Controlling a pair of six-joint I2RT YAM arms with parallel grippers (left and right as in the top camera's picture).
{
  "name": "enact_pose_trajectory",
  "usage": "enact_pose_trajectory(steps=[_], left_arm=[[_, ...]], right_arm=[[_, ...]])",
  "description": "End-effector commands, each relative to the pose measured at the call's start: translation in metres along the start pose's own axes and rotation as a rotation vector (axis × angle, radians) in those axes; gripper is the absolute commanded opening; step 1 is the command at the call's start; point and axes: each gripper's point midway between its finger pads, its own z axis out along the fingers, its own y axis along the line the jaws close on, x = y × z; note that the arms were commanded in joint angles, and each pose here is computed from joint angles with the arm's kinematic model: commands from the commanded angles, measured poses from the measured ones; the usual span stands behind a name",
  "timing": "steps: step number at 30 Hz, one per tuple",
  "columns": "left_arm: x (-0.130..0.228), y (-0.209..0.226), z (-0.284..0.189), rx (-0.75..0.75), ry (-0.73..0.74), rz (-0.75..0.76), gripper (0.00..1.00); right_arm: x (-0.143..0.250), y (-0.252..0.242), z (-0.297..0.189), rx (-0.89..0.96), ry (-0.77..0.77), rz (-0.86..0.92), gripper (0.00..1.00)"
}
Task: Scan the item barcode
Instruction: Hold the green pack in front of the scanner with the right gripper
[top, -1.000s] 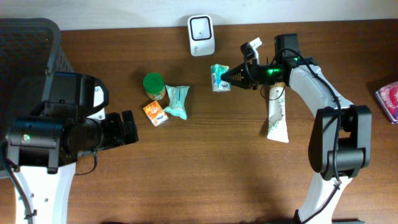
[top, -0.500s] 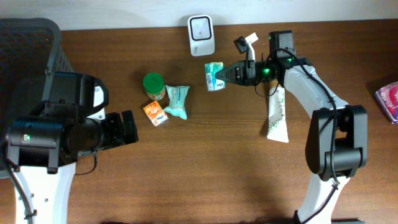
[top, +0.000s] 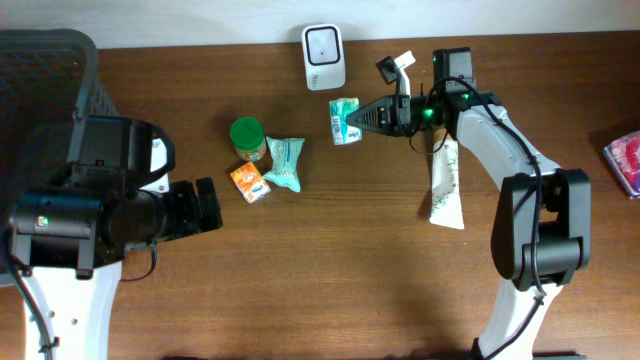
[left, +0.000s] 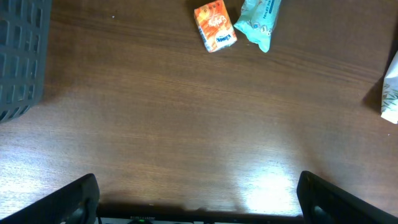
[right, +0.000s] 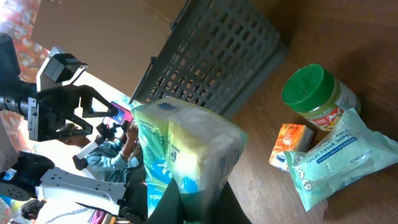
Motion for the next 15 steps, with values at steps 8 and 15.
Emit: enact_pose_trajectory(steps=[8,15], left_arm=[[-0.0005,0.0013,-0.0032,-0.003,-0.015,0.008,0.99],[-0.0004,0.0013,-0.0032,-0.003,-0.015,0.008,0.99]], right_arm=[[-0.0036,0.0086,0.0009,-0.025,0.003,-0.019,0.04],[-0.0023,0.0059,0.001,-0.01,0.003,0.0,0.04]])
